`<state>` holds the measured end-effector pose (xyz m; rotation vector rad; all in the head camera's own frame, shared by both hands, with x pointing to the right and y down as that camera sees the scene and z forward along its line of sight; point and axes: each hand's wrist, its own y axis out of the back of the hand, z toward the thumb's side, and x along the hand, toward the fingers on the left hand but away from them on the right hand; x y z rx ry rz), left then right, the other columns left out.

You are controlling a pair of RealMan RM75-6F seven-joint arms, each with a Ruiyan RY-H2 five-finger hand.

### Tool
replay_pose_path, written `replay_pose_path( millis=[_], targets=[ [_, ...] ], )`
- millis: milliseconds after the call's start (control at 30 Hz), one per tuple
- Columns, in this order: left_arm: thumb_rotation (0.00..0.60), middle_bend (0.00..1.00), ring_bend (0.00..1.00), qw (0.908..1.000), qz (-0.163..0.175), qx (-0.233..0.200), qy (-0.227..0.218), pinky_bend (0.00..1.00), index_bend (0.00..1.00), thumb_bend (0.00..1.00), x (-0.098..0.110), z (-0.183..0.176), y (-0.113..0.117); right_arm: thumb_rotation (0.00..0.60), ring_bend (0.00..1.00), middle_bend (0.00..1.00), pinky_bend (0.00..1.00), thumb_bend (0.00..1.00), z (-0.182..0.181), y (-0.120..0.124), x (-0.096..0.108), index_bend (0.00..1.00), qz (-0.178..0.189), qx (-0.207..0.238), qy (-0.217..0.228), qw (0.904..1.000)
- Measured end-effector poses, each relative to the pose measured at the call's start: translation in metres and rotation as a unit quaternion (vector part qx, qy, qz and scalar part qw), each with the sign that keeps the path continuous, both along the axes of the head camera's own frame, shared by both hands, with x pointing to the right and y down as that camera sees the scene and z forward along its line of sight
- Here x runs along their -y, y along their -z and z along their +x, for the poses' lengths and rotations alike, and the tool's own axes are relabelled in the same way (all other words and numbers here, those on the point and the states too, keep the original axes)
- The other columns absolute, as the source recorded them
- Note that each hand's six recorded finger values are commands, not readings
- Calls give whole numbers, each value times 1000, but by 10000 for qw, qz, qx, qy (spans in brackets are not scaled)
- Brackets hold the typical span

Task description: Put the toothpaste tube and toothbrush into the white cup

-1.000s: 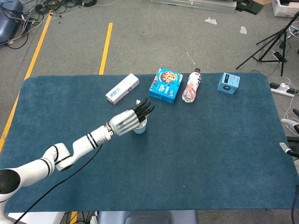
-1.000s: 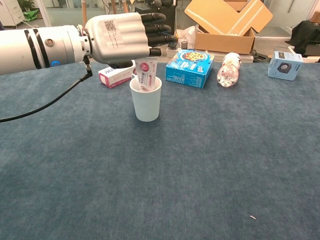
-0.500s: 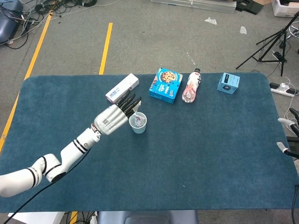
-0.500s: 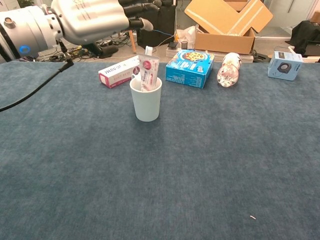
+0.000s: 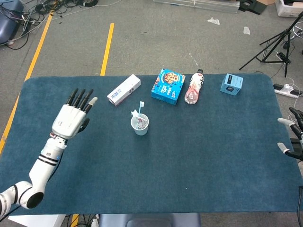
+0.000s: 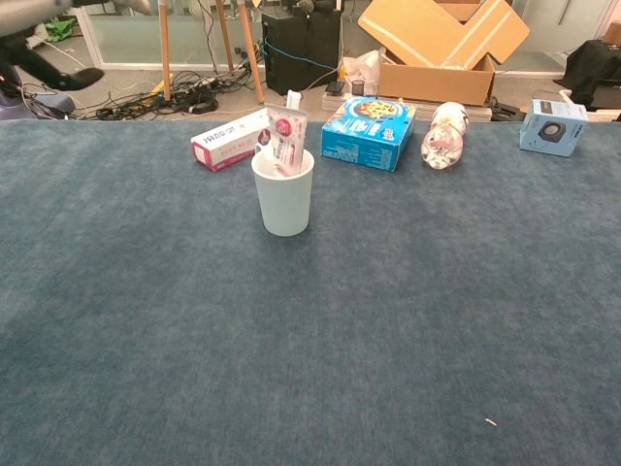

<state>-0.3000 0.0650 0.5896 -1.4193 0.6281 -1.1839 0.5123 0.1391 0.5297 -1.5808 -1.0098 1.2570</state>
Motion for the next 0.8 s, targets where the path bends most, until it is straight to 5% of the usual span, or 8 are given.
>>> replay_pose_path(
  millis=[333,800],
  targets=[
    [600,27,0,9882,-897,-351,1192,0,119,388,-44,-77,10,600,0,0,127,197,-20,7,-6,262,71,-439,166,9989],
    [600,27,0,9743,-962,-559,1958,0,126,388,-94,-149,12,600,0,0,127,197,-31,14,-30,262,124,-523,-45,9985]
  ],
)
